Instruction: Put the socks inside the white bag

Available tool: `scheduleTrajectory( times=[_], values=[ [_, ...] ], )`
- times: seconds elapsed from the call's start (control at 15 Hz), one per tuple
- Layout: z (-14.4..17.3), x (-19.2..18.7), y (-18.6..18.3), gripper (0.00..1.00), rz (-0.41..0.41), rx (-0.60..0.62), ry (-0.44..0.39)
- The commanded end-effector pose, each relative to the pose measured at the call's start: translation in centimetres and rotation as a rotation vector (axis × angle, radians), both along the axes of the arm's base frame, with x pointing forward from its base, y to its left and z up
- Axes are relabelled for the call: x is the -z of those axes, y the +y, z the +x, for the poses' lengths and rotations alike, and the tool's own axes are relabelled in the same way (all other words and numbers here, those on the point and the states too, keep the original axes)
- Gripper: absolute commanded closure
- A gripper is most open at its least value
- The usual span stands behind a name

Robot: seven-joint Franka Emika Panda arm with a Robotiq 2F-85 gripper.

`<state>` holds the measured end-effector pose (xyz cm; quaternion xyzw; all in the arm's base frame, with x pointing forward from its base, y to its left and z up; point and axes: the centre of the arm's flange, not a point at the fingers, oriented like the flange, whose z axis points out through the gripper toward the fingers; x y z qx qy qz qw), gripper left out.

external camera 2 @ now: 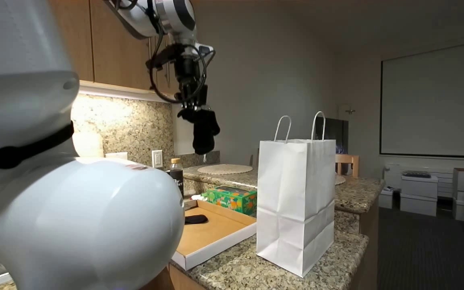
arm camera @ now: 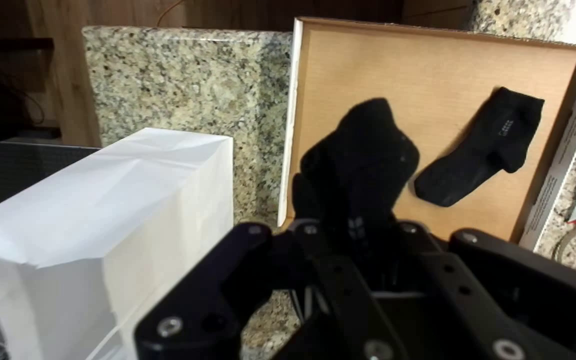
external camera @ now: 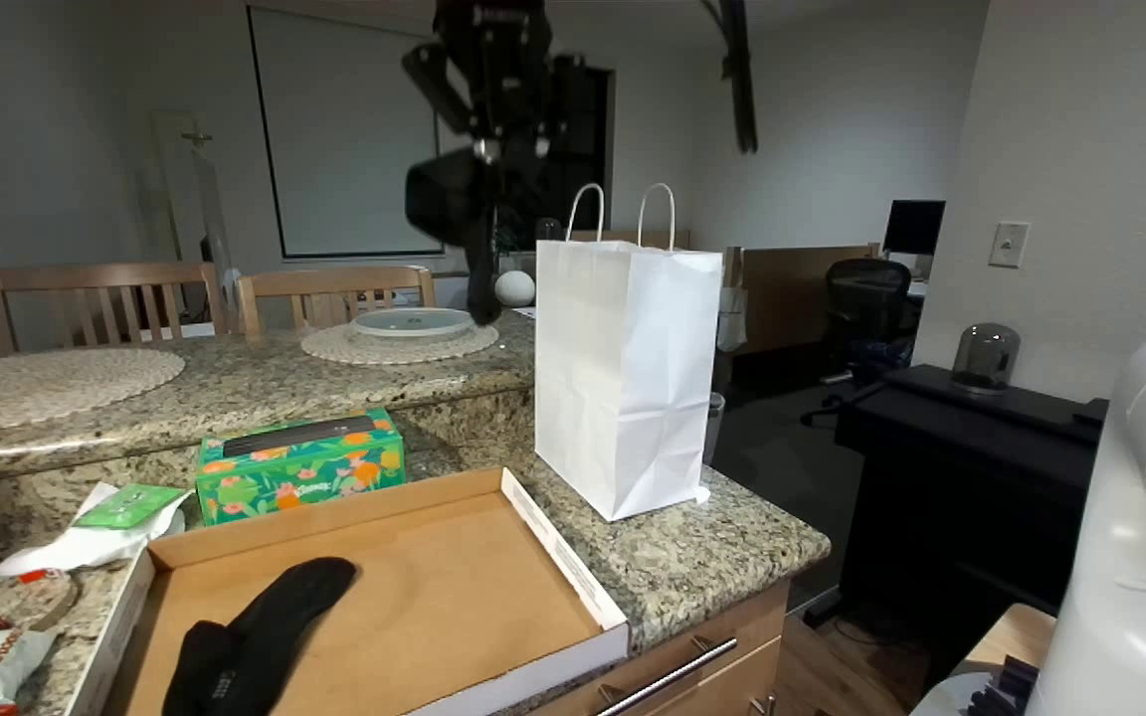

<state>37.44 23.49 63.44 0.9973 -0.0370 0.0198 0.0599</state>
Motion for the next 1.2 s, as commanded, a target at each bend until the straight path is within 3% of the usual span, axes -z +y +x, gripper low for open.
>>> scheduleTrajectory(
  times=[0.0, 0.27, 0.53, 0.8, 1.13],
  values=[
    [-0.1, -9.4, -3.8, 0.92, -0.044, -0.009, -0.040],
    [1.2, -17.2, -11.9, 0.92, -0.024, -0.022, -0.100],
    [5.4, -20.7, -21.6, 0.92, -0.005, -0.074, -0.168],
    [11.1, -16.3, -27.4, 0.92, -0.021, -0.160, -0.070],
    [15.6, -7.7, -28.8, 0.92, -0.027, -0.261, 0.122]
  ],
)
